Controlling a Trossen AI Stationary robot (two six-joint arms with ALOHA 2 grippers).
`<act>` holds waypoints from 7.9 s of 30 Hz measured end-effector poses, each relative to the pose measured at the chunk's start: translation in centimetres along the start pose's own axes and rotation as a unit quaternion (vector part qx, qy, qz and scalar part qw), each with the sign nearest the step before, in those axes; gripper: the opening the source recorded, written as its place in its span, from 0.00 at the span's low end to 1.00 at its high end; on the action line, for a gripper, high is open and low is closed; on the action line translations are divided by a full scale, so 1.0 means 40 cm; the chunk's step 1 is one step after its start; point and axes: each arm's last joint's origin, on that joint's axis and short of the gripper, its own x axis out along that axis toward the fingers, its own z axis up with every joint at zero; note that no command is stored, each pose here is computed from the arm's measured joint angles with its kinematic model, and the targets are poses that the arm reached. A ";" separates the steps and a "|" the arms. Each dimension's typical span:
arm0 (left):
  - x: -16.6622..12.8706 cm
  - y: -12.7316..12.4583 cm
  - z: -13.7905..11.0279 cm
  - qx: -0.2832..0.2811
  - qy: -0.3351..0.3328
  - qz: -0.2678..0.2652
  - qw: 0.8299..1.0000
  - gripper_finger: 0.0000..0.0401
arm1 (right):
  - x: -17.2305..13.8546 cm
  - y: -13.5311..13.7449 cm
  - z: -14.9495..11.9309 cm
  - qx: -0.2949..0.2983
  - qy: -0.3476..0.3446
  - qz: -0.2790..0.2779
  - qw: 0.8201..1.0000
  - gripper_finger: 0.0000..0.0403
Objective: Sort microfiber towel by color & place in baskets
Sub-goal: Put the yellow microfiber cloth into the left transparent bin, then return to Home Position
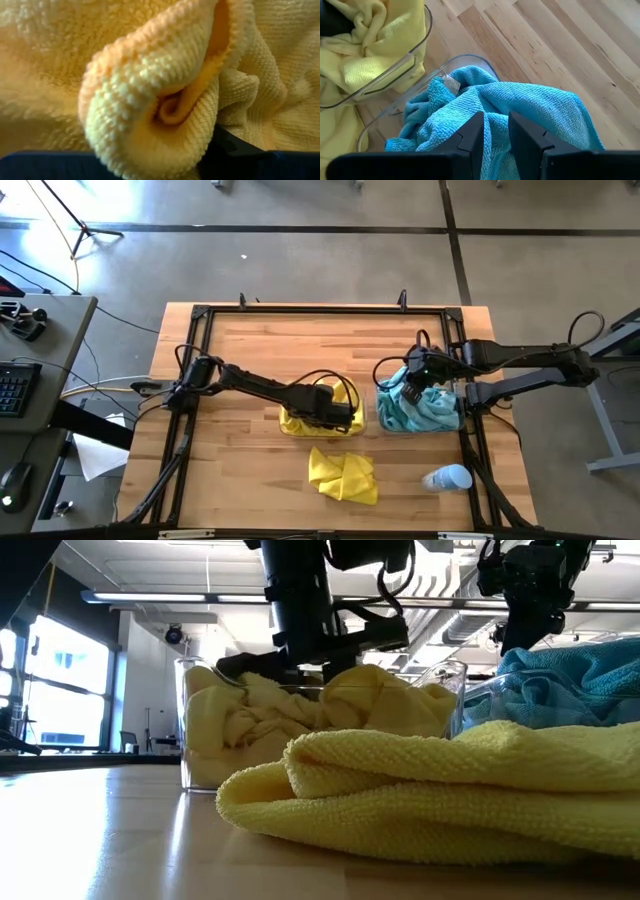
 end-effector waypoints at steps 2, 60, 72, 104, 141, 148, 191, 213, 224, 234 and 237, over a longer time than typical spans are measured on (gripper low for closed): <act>-0.013 -0.002 0.004 0.000 -0.008 -0.002 1.000 0.26 | 0.000 0.000 0.000 0.000 0.000 0.000 1.000 0.21; -0.391 0.316 0.037 0.440 -0.193 -0.034 0.877 0.06 | -0.043 0.228 0.098 0.137 -0.083 -0.003 0.987 0.01; -0.460 0.558 0.010 0.419 -0.212 -0.154 0.869 0.05 | -0.027 0.523 0.085 0.263 0.030 -0.042 0.963 0.00; -0.386 0.666 -0.031 0.389 -0.139 -0.191 0.891 0.05 | 0.346 0.802 -0.081 0.275 0.185 -0.101 0.938 0.60; -0.387 0.665 -0.030 0.398 -0.145 -0.190 0.886 0.05 | 0.200 0.801 -0.019 0.162 0.123 -0.133 0.970 0.02; -0.387 0.665 -0.030 0.406 -0.146 -0.189 0.882 0.05 | 0.133 0.768 0.043 0.189 0.063 -0.112 0.974 0.01; -0.386 0.666 -0.031 0.405 -0.141 -0.190 0.883 0.05 | 0.390 0.570 0.330 0.108 0.146 -0.116 0.977 0.01; -0.386 0.666 -0.032 0.401 -0.136 -0.194 0.885 0.05 | 0.464 0.567 0.333 0.146 0.176 -0.106 0.968 0.42; -0.387 0.665 -0.032 0.401 -0.136 -0.194 0.885 0.05 | 0.291 0.549 0.375 0.158 0.137 -0.058 0.976 0.44; -0.387 0.665 -0.032 0.400 -0.137 -0.195 0.885 0.05 | 0.153 0.522 0.399 0.168 0.098 -0.015 0.981 0.44; -0.387 0.665 -0.032 0.400 -0.137 -0.195 0.885 0.05 | 0.126 0.515 0.401 0.165 0.079 -0.020 0.983 0.44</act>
